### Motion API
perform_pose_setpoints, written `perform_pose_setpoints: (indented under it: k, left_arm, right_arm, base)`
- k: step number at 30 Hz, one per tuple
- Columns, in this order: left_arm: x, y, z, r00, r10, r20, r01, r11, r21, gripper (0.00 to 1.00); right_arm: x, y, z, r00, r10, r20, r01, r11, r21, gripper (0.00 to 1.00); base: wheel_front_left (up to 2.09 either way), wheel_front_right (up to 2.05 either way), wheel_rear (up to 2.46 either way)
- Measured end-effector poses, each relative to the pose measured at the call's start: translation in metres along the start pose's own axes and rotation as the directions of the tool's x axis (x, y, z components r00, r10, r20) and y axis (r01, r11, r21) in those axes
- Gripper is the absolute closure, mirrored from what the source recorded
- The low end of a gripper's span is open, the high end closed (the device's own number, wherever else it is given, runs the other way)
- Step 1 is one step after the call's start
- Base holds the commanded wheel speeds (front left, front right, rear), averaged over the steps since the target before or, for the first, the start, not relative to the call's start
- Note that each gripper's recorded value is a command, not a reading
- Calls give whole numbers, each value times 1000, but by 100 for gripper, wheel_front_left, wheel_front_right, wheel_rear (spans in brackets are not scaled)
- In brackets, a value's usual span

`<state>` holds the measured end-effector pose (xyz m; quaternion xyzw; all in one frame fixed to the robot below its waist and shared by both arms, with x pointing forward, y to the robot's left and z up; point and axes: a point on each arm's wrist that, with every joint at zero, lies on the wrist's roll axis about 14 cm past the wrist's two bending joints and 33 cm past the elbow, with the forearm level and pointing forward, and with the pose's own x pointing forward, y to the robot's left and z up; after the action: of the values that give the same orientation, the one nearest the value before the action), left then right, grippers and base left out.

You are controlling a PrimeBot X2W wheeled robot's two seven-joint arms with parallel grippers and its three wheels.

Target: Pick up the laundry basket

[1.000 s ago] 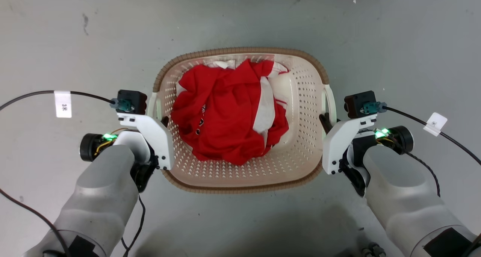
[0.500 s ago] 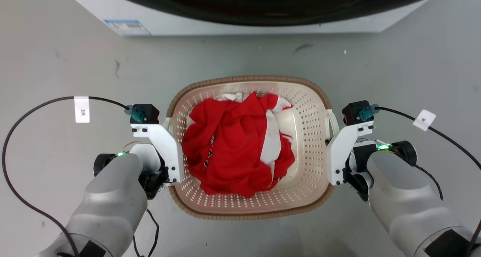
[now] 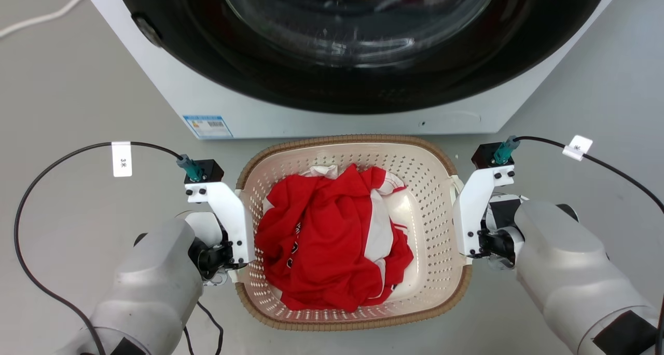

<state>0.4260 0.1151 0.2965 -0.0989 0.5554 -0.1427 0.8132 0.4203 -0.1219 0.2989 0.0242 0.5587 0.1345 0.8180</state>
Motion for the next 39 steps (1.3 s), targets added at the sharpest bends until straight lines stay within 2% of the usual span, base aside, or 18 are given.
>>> perform_pose_setpoints:
  k: [7, 18, 25, 39]
  left_arm:
    - [-29, -8, 13, 1000, -6, 14, 6, 1000, 10, 100]
    - [-70, -19, 10, 1000, -8, 5, 8, 1000, 7, 100]
    - [-84, -20, 3, 1000, -1, -11, 1, 1000, 2, 100]
    - [-92, -24, -22, 1000, -1, -16, 1, 1000, 9, 100]
  right_arm:
    - [-30, 6, 12, 1000, 7, -10, -7, 1000, 12, 100]
    - [-71, 17, 6, 998, 24, -58, -21, 999, 50, 100]
    - [-83, 25, -8, 993, 39, -111, -32, 998, 63, 100]
    - [-95, 29, -30, 991, 43, -128, -33, 996, 78, 100]
  base:
    - [0, 0, 0]
    - [0, 0, 0]
    - [0, 0, 0]
    - [0, 0, 0]
